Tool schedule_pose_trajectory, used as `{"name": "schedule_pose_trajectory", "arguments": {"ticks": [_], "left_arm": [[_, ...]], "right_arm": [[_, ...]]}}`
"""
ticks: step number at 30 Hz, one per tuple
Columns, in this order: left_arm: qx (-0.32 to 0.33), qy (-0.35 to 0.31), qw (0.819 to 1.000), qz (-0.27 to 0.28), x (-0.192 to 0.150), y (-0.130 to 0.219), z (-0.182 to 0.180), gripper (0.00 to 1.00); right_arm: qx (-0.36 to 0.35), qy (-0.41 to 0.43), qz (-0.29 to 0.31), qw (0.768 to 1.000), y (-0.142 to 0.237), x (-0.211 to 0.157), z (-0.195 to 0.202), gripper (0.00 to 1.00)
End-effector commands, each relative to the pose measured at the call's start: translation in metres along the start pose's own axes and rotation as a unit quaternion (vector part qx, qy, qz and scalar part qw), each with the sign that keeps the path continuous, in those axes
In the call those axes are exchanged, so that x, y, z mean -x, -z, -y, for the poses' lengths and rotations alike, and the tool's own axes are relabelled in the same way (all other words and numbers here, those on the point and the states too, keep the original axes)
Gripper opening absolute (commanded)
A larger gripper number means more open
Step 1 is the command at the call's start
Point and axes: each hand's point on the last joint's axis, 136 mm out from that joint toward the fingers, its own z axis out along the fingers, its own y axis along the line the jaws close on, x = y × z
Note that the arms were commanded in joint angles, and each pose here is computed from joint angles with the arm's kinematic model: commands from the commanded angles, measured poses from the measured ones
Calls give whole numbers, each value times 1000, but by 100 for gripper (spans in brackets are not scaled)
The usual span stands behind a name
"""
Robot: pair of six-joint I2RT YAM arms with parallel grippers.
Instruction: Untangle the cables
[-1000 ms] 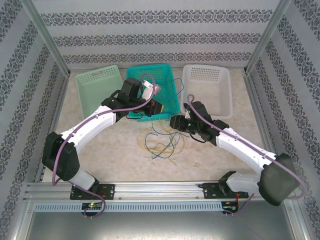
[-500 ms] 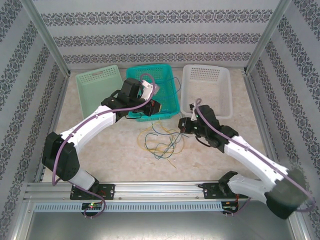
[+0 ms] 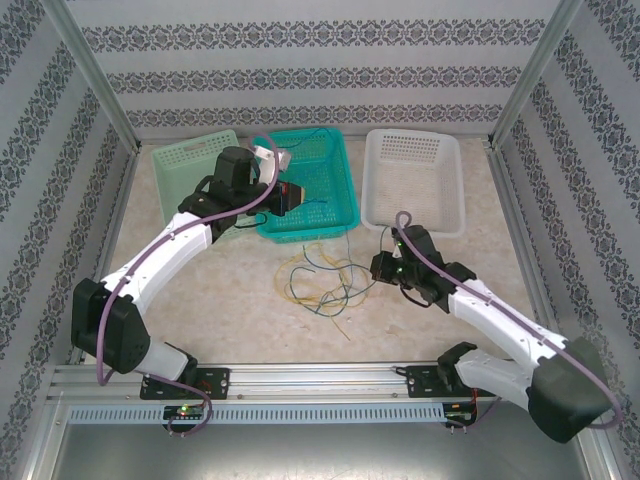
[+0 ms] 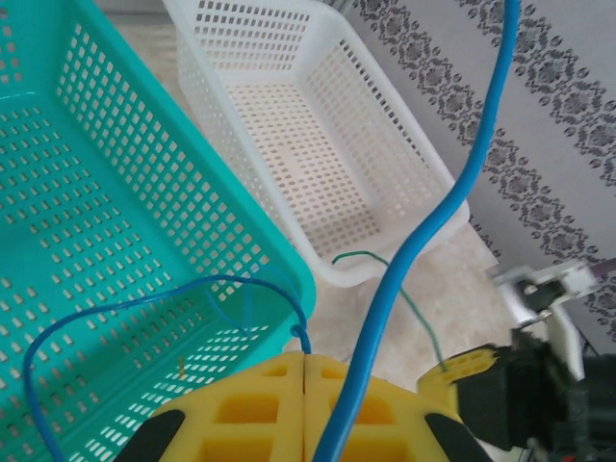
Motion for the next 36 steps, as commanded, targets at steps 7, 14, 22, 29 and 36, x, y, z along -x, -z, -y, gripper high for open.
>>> {"name": "schedule_pose_trajectory", "arguments": {"ticks": [7, 14, 22, 29, 36], "left_arm": [[-26, -19, 999, 44, 19, 14, 19, 0], [-49, -27, 998, 29, 9, 14, 26, 0], [-62, -35, 997, 8, -3, 15, 29, 0], [-75, -49, 996, 6, -3, 22, 38, 0], [-97, -53, 994, -3, -10, 27, 46, 0]], "right_arm": [[3, 34, -65, 997, -18, -23, -8, 2], [-4, 82, 0, 997, 15, 5, -23, 64], [-9, 143, 55, 988, 61, 43, -52, 67], [9, 214, 59, 975, 40, 66, -80, 57], [-17, 268, 61, 961, 10, 87, -81, 65]]}}
